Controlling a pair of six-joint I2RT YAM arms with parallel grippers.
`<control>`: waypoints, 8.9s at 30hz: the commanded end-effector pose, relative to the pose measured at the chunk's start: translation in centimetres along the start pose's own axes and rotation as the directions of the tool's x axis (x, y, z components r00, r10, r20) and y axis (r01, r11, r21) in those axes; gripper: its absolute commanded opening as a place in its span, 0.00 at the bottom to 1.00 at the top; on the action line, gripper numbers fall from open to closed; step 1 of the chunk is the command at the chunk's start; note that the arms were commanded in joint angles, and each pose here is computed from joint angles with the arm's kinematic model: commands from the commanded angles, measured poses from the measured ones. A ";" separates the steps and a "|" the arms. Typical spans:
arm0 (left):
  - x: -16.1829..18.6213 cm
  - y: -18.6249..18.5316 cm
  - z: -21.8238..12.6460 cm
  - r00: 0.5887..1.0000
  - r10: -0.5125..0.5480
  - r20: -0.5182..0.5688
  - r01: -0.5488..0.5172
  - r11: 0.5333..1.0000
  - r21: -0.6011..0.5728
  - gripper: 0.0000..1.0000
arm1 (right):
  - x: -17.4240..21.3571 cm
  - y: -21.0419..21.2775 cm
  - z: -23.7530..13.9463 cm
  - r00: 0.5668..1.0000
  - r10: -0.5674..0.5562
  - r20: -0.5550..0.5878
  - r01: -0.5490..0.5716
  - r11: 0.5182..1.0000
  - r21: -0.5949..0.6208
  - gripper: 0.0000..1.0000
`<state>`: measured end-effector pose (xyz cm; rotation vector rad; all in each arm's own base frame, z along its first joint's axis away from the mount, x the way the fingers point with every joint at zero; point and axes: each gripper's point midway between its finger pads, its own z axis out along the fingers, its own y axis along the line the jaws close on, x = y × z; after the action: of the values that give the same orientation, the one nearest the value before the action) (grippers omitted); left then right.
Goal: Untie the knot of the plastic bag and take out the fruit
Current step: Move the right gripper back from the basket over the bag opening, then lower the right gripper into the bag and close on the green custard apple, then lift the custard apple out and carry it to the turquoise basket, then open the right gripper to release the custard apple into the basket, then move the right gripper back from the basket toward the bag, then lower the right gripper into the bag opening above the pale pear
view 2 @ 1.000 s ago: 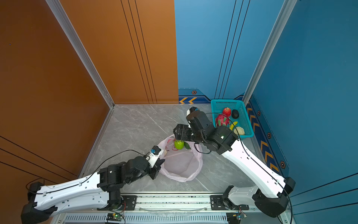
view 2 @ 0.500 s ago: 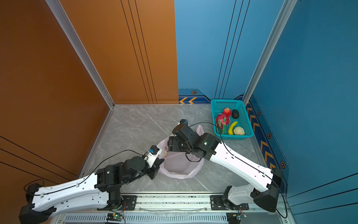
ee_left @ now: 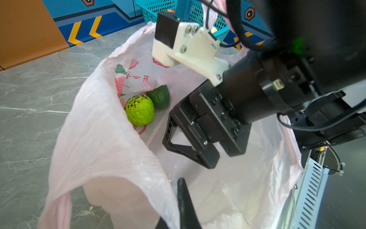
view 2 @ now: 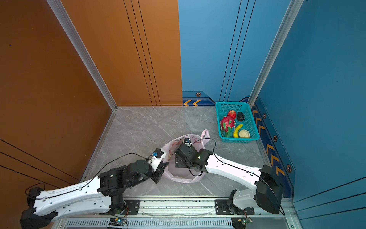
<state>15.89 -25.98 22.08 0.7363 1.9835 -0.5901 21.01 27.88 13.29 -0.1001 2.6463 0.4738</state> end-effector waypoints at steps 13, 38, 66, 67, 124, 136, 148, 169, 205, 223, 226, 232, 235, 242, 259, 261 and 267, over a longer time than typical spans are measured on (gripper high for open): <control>-0.7 -0.9 0.2 1.000 -0.003 0.013 0.003 0.999 0.037 0.00 | -3.3 -0.9 7.0 0.989 0.121 0.090 -0.125 0.991 0.038 0.78; 0.6 -1.7 0.0 0.999 -0.009 -0.038 0.012 0.996 0.083 0.00 | -7.6 -3.8 10.0 0.931 0.235 0.280 -0.268 0.960 0.084 0.82; 0.7 -1.4 -0.3 0.999 -0.007 -0.039 0.009 0.998 0.060 0.00 | -7.5 -3.5 11.5 0.936 0.204 0.287 -0.235 0.969 0.078 0.46; 0.6 -1.3 -0.3 0.999 -0.007 -0.036 0.009 0.998 0.056 0.00 | -7.3 -3.4 11.3 0.938 0.204 0.281 -0.233 0.970 0.074 0.45; 0.2 -0.7 0.0 1.000 0.015 -0.018 -0.015 1.000 0.010 0.00 | -15.3 -6.5 -17.9 0.861 0.243 0.446 -0.205 0.970 -0.132 0.44; 0.3 -1.0 0.3 1.000 0.015 -0.026 -0.015 1.000 0.015 0.00 | -18.6 -23.6 -15.9 0.750 0.430 0.503 -0.490 0.872 -0.013 0.45; 0.6 -0.9 0.2 0.999 0.002 -0.037 -0.002 1.000 0.012 0.00 | -22.6 -35.4 -9.3 0.714 0.497 0.493 -0.613 0.784 0.097 0.45; 0.3 -0.8 0.5 0.999 0.002 -0.054 -0.003 1.000 -0.017 0.00 | -25.6 -42.5 -1.3 0.759 0.525 0.386 -0.632 0.736 0.241 0.74; 0.8 -1.6 0.0 0.999 0.016 -0.045 -0.014 0.999 0.048 0.00 | -16.9 -15.0 -14.5 0.912 0.285 0.296 -0.307 0.951 0.029 0.86; 4.8 -1.7 -1.8 0.990 0.003 -0.140 0.006 0.998 0.065 0.00 | -6.1 3.0 -16.0 0.983 0.066 0.169 -0.037 0.985 -0.171 0.86; 5.2 -1.3 -2.3 0.989 -0.002 -0.147 0.009 0.999 0.048 0.00 | -3.9 4.1 -13.6 0.992 0.036 0.121 -0.015 0.986 -0.166 0.85; 5.8 -0.2 -2.8 0.986 -0.007 -0.166 0.006 1.000 -0.006 0.00 | -0.4 5.2 -9.3 0.998 -0.002 0.059 0.012 0.983 -0.181 0.85; 5.8 0.2 -2.9 0.985 -0.003 -0.173 -0.001 1.000 -0.028 0.00 | 1.3 5.2 -7.2 0.999 -0.045 0.026 0.049 0.986 -0.157 0.85; 4.6 1.1 -3.0 0.989 0.014 -0.145 -0.026 0.996 -0.084 0.00 | 4.0 5.6 -2.8 0.995 -0.087 -0.046 0.080 0.988 -0.135 0.84; 1.6 2.2 -3.3 0.998 -0.006 -0.059 -0.001 0.994 -0.112 0.00 | 7.9 5.3 4.2 0.990 -0.003 -0.143 -0.015 0.991 -0.131 0.84; 1.6 2.0 -3.1 0.998 -0.007 -0.060 0.001 0.995 -0.099 0.00 | 7.3 6.0 5.0 0.991 0.036 -0.131 -0.056 0.987 -0.151 0.85; 1.9 1.3 -2.6 0.997 0.002 -0.081 -0.008 0.998 -0.069 0.00 | 5.0 6.9 7.1 0.968 0.245 -0.055 -0.251 0.944 -0.213 0.86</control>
<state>14.46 -22.19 20.48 0.7244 2.0863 -0.4546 16.85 35.61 6.87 -0.0195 2.7187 0.7319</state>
